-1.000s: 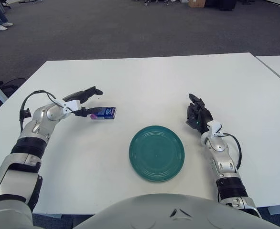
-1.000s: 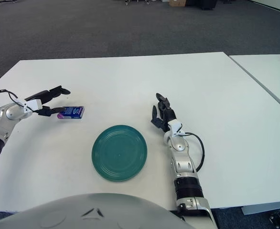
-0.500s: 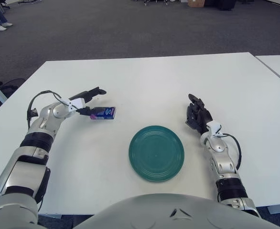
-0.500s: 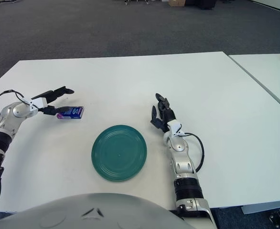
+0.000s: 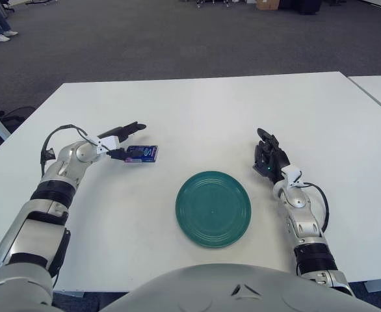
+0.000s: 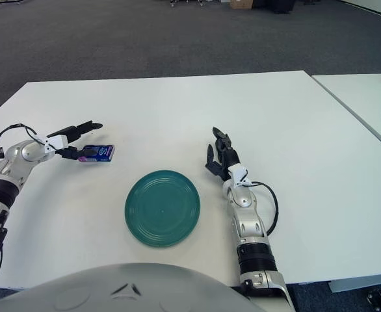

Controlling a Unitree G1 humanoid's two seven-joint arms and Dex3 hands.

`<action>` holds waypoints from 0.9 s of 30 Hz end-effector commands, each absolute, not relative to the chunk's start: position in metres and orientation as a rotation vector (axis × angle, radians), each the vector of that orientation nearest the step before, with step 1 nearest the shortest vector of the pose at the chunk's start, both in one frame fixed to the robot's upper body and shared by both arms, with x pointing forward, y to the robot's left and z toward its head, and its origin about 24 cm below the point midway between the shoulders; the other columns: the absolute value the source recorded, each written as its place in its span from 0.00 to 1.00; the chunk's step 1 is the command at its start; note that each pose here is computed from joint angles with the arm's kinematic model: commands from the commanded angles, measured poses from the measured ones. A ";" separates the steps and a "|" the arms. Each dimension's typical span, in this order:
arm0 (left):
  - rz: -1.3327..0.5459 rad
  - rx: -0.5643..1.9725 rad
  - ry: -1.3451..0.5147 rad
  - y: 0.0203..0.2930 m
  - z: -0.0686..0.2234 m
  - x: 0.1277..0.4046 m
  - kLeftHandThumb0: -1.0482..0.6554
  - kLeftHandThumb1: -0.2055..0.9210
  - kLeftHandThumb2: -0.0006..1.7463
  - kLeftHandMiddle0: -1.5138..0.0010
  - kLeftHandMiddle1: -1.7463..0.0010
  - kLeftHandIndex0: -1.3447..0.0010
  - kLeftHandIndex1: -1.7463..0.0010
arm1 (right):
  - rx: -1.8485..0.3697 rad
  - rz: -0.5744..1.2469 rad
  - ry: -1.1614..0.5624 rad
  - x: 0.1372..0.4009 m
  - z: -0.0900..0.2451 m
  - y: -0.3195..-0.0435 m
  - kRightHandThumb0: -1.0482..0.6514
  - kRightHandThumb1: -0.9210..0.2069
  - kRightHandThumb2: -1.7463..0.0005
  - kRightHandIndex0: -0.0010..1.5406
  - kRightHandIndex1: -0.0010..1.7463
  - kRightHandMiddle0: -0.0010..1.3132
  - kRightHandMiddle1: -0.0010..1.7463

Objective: Put the gum into the plate.

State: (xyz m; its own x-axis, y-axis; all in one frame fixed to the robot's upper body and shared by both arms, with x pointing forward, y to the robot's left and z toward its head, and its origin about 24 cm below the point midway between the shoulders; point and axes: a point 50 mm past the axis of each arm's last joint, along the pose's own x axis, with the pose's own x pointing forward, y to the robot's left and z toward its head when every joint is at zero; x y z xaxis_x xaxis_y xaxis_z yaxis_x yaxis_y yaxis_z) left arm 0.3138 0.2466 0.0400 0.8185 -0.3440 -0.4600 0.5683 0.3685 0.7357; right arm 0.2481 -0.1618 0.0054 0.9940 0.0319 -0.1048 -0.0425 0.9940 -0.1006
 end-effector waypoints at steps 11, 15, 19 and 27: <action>-0.627 1.082 0.217 0.234 0.043 0.314 0.01 1.00 0.17 0.94 0.99 1.00 0.85 | -0.103 0.046 0.166 0.243 -0.004 -0.162 0.24 0.00 0.43 0.10 0.00 0.00 0.19; -0.644 1.113 0.212 0.233 0.044 0.311 0.02 1.00 0.16 0.94 0.99 1.00 0.85 | -0.096 0.045 0.167 0.243 -0.002 -0.162 0.25 0.00 0.43 0.10 0.01 0.00 0.20; -0.656 1.134 0.207 0.231 0.044 0.308 0.02 1.00 0.15 0.94 0.99 1.00 0.86 | -0.095 0.042 0.167 0.244 -0.002 -0.162 0.25 0.00 0.43 0.10 0.01 0.00 0.20; -0.662 1.137 0.240 0.231 0.043 0.306 0.03 1.00 0.12 0.94 1.00 1.00 0.88 | -0.097 0.038 0.161 0.244 0.000 -0.163 0.25 0.00 0.43 0.11 0.01 0.00 0.21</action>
